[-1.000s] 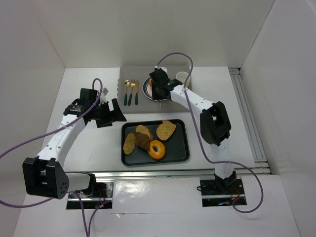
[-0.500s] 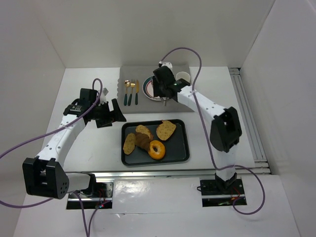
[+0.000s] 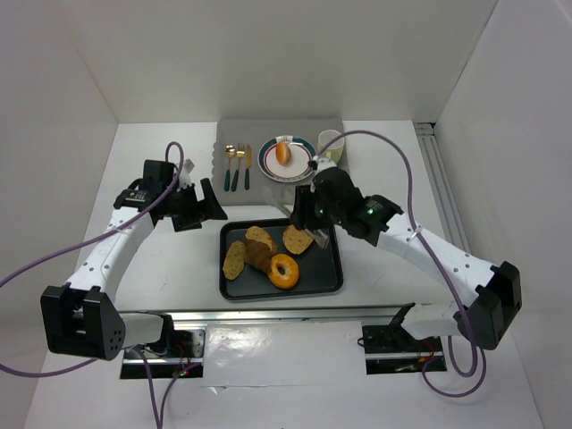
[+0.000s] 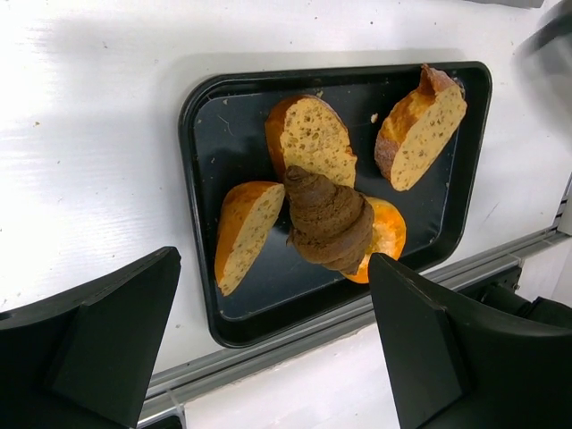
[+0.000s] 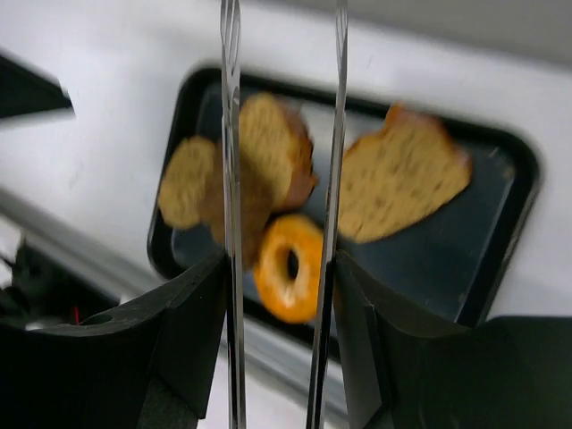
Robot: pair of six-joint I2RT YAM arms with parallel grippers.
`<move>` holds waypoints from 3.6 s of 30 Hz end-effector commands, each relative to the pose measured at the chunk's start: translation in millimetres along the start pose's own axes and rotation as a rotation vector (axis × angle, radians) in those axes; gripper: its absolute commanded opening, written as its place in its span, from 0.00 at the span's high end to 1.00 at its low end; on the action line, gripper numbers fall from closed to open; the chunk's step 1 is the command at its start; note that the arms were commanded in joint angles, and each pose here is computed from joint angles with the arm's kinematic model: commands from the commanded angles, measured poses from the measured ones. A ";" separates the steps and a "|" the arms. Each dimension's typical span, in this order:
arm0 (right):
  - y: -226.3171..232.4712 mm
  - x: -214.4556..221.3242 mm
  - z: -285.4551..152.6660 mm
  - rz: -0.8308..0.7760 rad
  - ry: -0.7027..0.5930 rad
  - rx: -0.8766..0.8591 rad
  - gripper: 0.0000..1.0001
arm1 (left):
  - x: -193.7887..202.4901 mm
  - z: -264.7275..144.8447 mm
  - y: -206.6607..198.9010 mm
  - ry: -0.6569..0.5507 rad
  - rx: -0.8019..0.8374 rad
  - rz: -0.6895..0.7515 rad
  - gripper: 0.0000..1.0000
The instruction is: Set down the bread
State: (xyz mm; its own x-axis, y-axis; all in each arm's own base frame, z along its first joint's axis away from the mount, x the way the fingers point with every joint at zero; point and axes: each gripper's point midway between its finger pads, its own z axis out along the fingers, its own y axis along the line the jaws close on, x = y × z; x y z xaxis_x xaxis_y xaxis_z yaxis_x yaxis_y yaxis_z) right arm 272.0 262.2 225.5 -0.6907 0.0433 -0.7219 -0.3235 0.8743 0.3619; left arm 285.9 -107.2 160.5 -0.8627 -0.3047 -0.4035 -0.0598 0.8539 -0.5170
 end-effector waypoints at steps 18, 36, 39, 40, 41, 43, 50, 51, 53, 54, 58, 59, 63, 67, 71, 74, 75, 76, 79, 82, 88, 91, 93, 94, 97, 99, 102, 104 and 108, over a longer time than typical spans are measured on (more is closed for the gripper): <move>44.7 110.9 -8.5 -0.049 0.359 -0.106 0.34 | -15.9 -9.7 -6.8 -0.068 0.010 0.013 0.00; 51.3 99.9 -25.6 -0.108 0.356 -0.069 0.54 | -20.3 -9.6 -10.4 -0.075 0.023 0.018 0.00; 51.1 74.4 -30.7 -0.122 0.281 -0.029 0.56 | -20.2 -12.5 -11.7 -0.070 0.021 0.015 0.00; 50.0 68.8 -32.8 -0.123 0.267 -0.016 0.56 | -28.2 -17.6 -17.5 -0.093 0.031 0.026 0.00; 51.0 51.7 -34.2 -0.121 0.208 0.005 0.56 | -29.5 -22.2 -20.2 -0.101 0.035 0.029 0.00; 47.3 37.2 -29.8 -0.136 0.166 0.039 0.56 | -34.1 -26.9 -24.3 -0.112 0.040 0.034 0.00; 27.1 -61.4 20.7 -0.086 -0.103 0.177 0.56 | -39.6 -29.7 -22.8 -0.130 0.031 0.031 0.00; 21.8 -64.6 39.4 -0.097 -0.102 0.204 0.56 | -39.6 -29.7 -22.8 -0.130 0.031 0.031 0.00; 13.2 -86.4 58.9 -0.106 -0.118 0.208 0.56 | -36.5 -27.5 -20.5 -0.121 0.027 0.027 0.00; 15.8 -96.3 78.2 -0.099 -0.112 0.211 0.55 | -33.5 -25.4 -18.3 -0.112 0.023 0.023 0.00; -6.2 -117.0 122.6 -0.122 -0.107 0.267 0.55 | -34.3 -26.2 -17.6 -0.112 0.029 0.017 0.00; -9.0 -118.9 130.9 -0.116 -0.102 0.265 0.55 | -34.3 -26.2 -17.6 -0.112 0.029 0.017 0.00; -23.8 -128.8 157.8 -0.098 -0.094 0.262 0.55 | -36.2 -27.1 -14.5 -0.118 0.024 0.019 0.00; -29.1 -123.3 178.5 -0.096 -0.062 0.233 0.52 | -36.4 -25.1 -7.4 -0.111 0.001 0.013 0.00; -37.2 -113.1 187.8 -0.092 -0.024 0.237 0.48 | -33.7 -23.3 -5.4 -0.103 -0.002 0.010 0.00; -36.7 -105.6 183.8 -0.099 -0.017 0.242 0.33 | -33.5 -25.7 -8.2 -0.107 0.009 0.014 0.00; -34.1 -110.9 180.8 -0.097 -0.034 0.235 0.33 | -33.5 -25.8 -8.2 -0.107 0.010 0.014 0.00; -35.8 -107.5 181.9 -0.098 -0.025 0.238 0.31 | -33.5 -25.8 -8.2 -0.107 0.010 0.014 0.00; -27.8 -109.0 175.1 -0.095 -0.035 0.225 0.30 | -33.9 -28.2 -9.5 -0.115 0.013 0.017 0.00; -22.0 -113.4 165.5 -0.105 -0.062 0.242 0.30 | -32.0 -31.5 -10.3 -0.124 0.017 0.021 0.00; 6.6 -132.6 118.5 -0.124 -0.154 0.236 0.30 | -28.1 -36.8 -12.5 -0.122 0.025 0.032 0.00; 9.1 -130.9 84.0 -0.122 -0.180 0.247 0.31 | -28.0 -36.9 -12.5 -0.122 0.025 0.032 0.00; 3.0 -124.6 57.9 -0.115 -0.189 0.268 0.33 | -26.3 -39.3 -13.0 -0.122 0.025 0.032 0.00; 0.1 -119.3 48.9 -0.095 -0.183 0.270 0.33 | -26.6 -41.6 -14.2 -0.130 0.028 0.035 0.00; -13.5 -83.7 17.4 -0.046 -0.143 0.267 0.38 | -25.8 -41.8 -15.9 -0.126 0.038 0.036 0.00; -29.2 -38.1 13.2 -0.033 -0.057 0.278 0.42 | -23.2 -39.9 -14.0 -0.118 0.035 0.032 0.00; -29.4 3.5 -5.2 0.034 0.019 0.244 0.43 | -21.9 -40.1 -16.9 -0.110 0.052 0.034 0.00; -33.1 36.9 -10.8 0.071 0.085 0.243 0.44 | -21.2 -40.3 -18.4 -0.107 0.060 0.034 0.00; -32.4 74.2 -24.9 0.126 0.166 0.234 0.44 | -23.1 -40.2 -19.1 -0.114 0.063 0.038 0.00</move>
State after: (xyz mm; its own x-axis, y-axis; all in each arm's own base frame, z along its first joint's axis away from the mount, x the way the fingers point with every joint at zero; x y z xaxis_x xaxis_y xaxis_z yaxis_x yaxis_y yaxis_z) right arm 238.7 225.8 174.8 -0.7795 0.0177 -0.6262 -0.1448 0.9674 0.2076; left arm 288.7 -97.9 203.6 -0.8099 -0.3387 -0.4789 -0.0352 0.8430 -0.5368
